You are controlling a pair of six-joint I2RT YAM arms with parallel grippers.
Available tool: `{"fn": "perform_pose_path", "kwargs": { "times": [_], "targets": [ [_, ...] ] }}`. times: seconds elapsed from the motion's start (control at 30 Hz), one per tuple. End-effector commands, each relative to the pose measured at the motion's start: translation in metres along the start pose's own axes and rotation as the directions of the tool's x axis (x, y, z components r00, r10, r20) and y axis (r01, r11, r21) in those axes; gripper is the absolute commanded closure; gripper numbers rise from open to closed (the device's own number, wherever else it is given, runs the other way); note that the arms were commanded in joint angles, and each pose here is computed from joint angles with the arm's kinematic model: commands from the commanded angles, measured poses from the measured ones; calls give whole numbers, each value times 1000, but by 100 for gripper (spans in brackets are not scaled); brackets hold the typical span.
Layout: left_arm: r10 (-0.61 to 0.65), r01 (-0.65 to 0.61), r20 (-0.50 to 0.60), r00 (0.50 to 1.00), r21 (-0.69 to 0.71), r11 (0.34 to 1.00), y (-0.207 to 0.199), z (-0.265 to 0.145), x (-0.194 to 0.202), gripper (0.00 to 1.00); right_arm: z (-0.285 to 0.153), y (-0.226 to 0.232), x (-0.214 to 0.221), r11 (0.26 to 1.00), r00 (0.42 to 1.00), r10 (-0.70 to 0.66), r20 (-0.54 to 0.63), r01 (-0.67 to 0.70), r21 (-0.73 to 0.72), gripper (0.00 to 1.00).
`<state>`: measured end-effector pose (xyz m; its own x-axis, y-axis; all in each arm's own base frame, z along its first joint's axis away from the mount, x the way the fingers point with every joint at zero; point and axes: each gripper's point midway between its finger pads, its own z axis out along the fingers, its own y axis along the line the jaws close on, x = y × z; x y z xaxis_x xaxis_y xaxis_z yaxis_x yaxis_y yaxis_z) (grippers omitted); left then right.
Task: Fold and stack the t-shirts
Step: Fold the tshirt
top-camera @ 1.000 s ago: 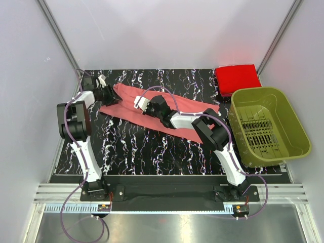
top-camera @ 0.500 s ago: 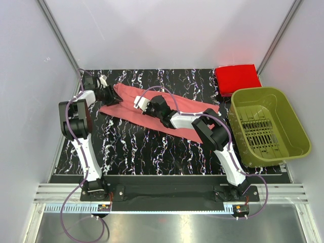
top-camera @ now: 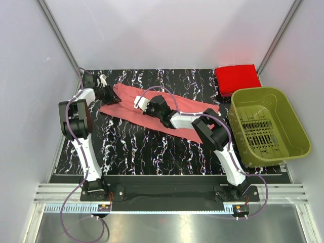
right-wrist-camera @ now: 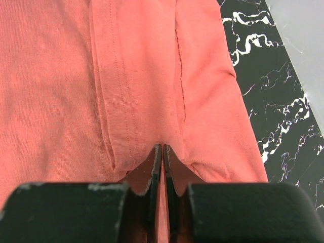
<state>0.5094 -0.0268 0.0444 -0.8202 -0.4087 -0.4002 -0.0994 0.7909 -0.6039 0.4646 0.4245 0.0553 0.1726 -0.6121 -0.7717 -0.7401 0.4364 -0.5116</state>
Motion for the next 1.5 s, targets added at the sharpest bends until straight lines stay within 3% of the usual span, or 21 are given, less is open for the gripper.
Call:
{"fn": "perform_pose_path", "kwargs": {
  "times": [0.0, 0.23, 0.43, 0.73, 0.87, 1.17, 1.23, 1.3, 1.33, 1.47],
  "targets": [
    [21, -14, 68, 997, -107, 994, -13, -30, -28, 71, -2, -20, -28, 999, 998, 7, 63, -10, 45, 89],
    [-9, 24, 64, 998, -239, 971, -3, -44, -25, 64, -4, -22, -31, 999, 998, 6, 69, -10, 47, 89],
    [48, -24, 166, 985, -146, 989, -33, -58, -43, 58, -2, -19, -28, 999, 998, 8, 63, -11, 43, 89],
    [35, -36, 94, 995, 8, 999, -59, -29, -26, 62, -2, -19, -30, 999, 997, 11, 70, -14, 40, 89],
    [13, -10, 25, 1000, -95, 995, -40, -10, -12, 62, -3, -17, -27, 999, 998, 11, 65, -14, 33, 90],
    [-29, 25, -11, 1000, -271, 962, 12, 22, -4, 60, -9, -19, -21, 999, 999, -9, 49, 6, 49, 94],
    [-17, 21, 18, 1000, -291, 956, 11, 18, -14, 54, -12, -21, -24, 998, 999, -14, 51, 11, 55, 94],
    [14, -1, 52, 999, -244, 970, -4, 15, -29, 50, -16, -24, -28, 998, 998, -14, 53, 11, 57, 90],
    [26, -13, 65, 998, -190, 982, -20, 10, -35, 46, -21, -29, -37, 998, 998, -11, 66, 6, 67, 79],
    [34, -35, 122, 992, 8, 999, -74, -4, -59, 41, -40, -43, -58, 996, 996, 25, 87, -32, 84, 62]
  ]
}}
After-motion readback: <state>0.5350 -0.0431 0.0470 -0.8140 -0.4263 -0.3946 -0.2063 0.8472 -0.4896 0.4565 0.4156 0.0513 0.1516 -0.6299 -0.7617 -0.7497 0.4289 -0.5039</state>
